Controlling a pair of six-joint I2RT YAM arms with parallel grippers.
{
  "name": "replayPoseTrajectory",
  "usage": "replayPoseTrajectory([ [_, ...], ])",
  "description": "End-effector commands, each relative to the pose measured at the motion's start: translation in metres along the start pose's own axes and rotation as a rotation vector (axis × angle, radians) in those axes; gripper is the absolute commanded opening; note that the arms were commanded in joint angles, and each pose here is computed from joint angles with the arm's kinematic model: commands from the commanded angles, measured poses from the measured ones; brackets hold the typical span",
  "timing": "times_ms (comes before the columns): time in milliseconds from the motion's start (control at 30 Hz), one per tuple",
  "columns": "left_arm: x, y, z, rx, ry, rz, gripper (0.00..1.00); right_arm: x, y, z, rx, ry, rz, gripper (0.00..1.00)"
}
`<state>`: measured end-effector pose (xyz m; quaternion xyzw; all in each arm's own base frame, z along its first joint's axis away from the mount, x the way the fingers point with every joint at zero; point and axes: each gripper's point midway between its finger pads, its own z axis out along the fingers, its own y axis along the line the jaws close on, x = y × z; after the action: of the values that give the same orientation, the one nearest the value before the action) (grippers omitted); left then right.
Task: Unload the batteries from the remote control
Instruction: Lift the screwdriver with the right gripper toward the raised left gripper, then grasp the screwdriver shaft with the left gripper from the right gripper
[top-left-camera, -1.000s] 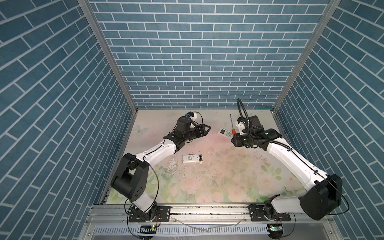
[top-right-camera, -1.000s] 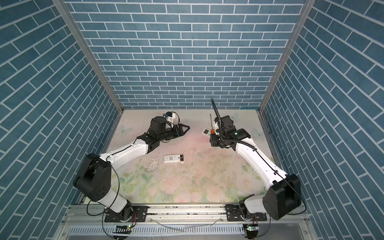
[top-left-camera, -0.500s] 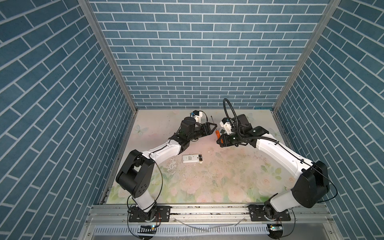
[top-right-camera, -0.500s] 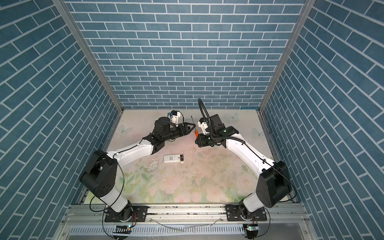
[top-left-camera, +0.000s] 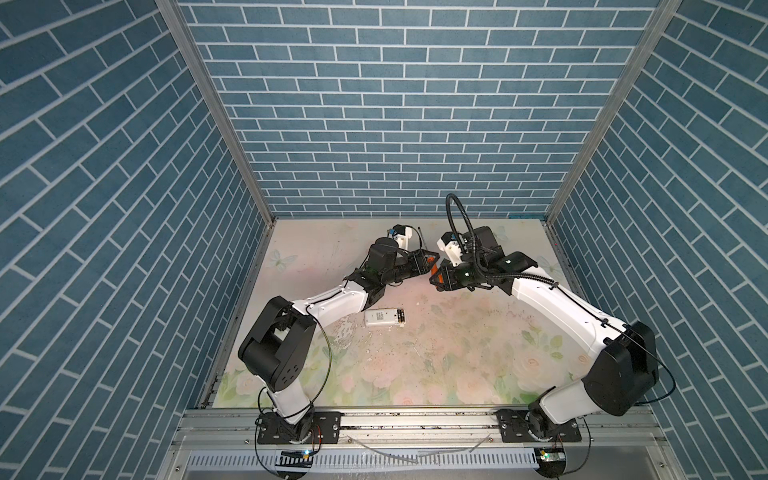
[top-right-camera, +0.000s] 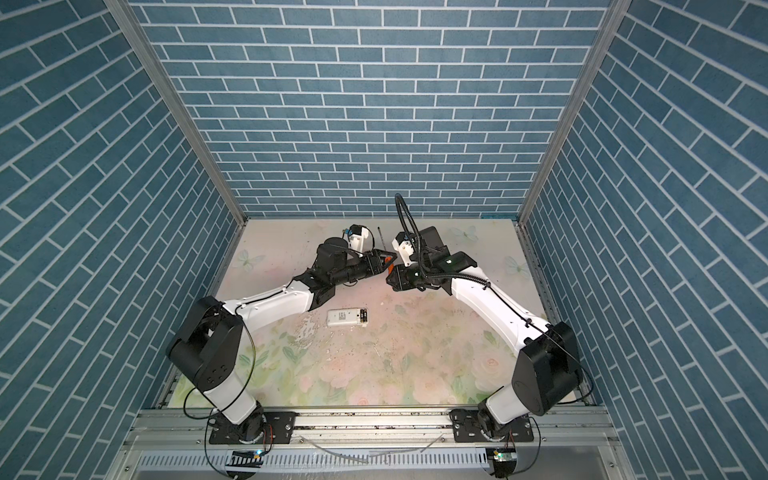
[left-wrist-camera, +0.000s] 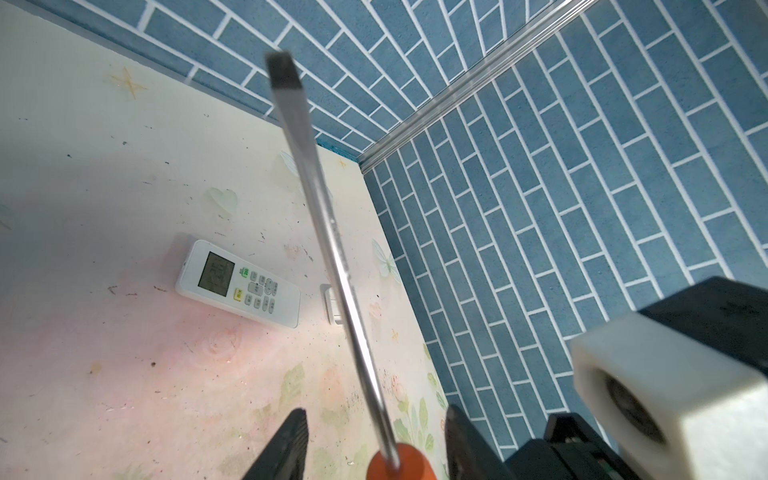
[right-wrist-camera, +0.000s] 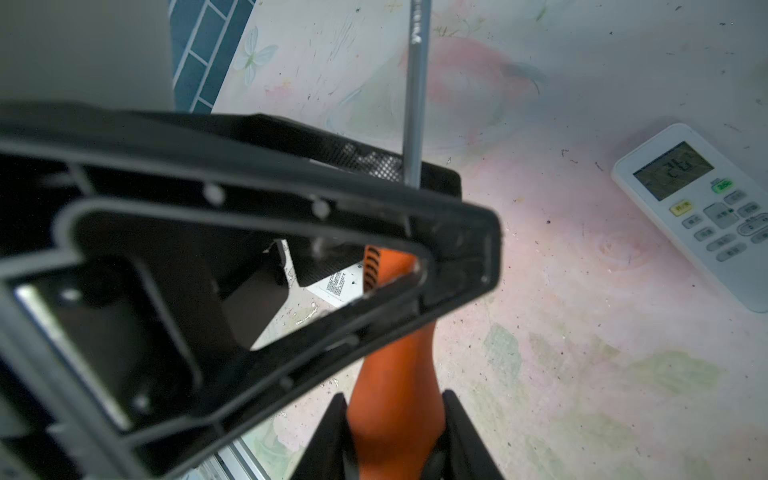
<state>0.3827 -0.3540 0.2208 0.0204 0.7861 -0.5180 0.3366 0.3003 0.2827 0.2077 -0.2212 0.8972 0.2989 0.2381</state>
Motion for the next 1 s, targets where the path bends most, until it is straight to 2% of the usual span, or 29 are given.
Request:
replayPoseTrajectory([
  [0, -0.002, -0.008, 0.004, 0.03, -0.008, 0.002, 0.51, -0.023, 0.015, -0.009, -0.038, -0.064, -0.038, 0.0],
  [300, -0.004, -0.009, 0.003, 0.031, -0.017, 0.005, 0.43, -0.02, 0.014, -0.006, -0.038, -0.052, -0.033, 0.0],
  [633, -0.004, -0.006, 0.001, 0.026, -0.028, -0.011, 0.08, -0.022, 0.01, -0.009, -0.008, -0.076, -0.023, 0.0],
  [700, -0.006, -0.005, 0.001, 0.033, -0.038, -0.029, 0.04, -0.024, 0.008, -0.011, -0.001, -0.093, -0.011, 0.09],
  [800, -0.014, -0.008, 0.001, 0.056, -0.059, -0.054, 0.0, -0.026, 0.006, -0.012, 0.006, -0.128, 0.009, 0.14],
  [967, -0.03, -0.015, -0.001, 0.067, -0.095, -0.083, 0.0, -0.027, 0.001, -0.014, 0.026, -0.17, 0.032, 0.34],
])
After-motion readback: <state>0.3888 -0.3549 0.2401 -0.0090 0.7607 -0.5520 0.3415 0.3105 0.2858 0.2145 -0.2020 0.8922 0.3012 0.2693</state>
